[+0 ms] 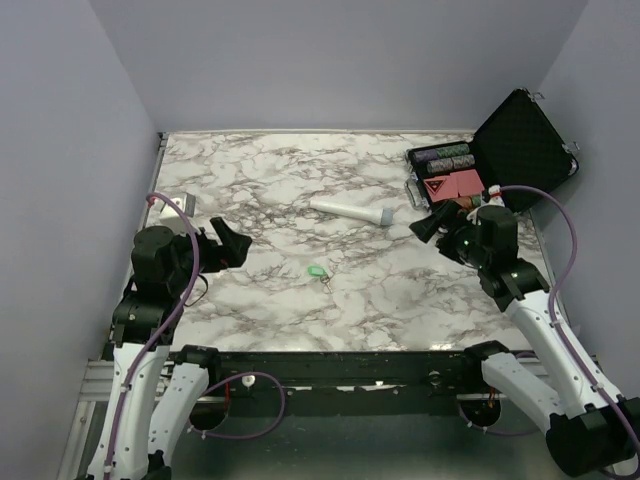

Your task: Remove the keys from the keyring

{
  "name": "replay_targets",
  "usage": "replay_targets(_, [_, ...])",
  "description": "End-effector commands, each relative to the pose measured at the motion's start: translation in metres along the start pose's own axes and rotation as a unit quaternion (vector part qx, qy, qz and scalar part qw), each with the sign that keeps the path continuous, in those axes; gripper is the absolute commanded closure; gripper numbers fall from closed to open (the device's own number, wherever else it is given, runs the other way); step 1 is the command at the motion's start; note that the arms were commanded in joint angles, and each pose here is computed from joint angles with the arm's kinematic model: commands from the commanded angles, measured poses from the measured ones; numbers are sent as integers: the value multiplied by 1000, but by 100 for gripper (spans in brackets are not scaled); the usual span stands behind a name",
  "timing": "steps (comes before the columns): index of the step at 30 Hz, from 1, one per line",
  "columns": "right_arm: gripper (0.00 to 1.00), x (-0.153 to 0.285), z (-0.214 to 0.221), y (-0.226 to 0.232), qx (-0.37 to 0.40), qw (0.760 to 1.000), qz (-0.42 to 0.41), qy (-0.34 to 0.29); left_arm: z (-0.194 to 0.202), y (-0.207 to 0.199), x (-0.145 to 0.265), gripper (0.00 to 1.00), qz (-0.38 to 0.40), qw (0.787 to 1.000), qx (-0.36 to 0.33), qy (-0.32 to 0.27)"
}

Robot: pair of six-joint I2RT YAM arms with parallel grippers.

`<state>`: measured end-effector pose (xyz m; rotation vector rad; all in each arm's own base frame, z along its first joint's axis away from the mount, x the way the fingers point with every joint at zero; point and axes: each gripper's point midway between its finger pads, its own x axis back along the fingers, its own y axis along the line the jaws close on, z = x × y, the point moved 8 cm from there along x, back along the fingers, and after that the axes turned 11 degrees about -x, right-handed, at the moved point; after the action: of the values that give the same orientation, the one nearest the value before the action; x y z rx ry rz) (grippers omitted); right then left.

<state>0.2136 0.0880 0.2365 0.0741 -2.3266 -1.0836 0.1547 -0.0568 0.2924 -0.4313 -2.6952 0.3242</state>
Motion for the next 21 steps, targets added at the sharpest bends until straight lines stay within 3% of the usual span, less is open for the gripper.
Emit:
replay_targets(1, [0,0,14,-3,-7,999,-5,52,16,9,-3,1,-32,998,0,50])
replay_targets(5, [0,-2,16,-3,-5,998,-16,59,24,5,-13,1,15,997,2,74])
replay_targets(16, [0,-3,19,-6,9,997,-19,71,41,9,-38,1,19,997,77,25])
replay_targets(21, [0,-4,21,-9,-3,998,-14,65,50,13,-51,1,6,993,94,74])
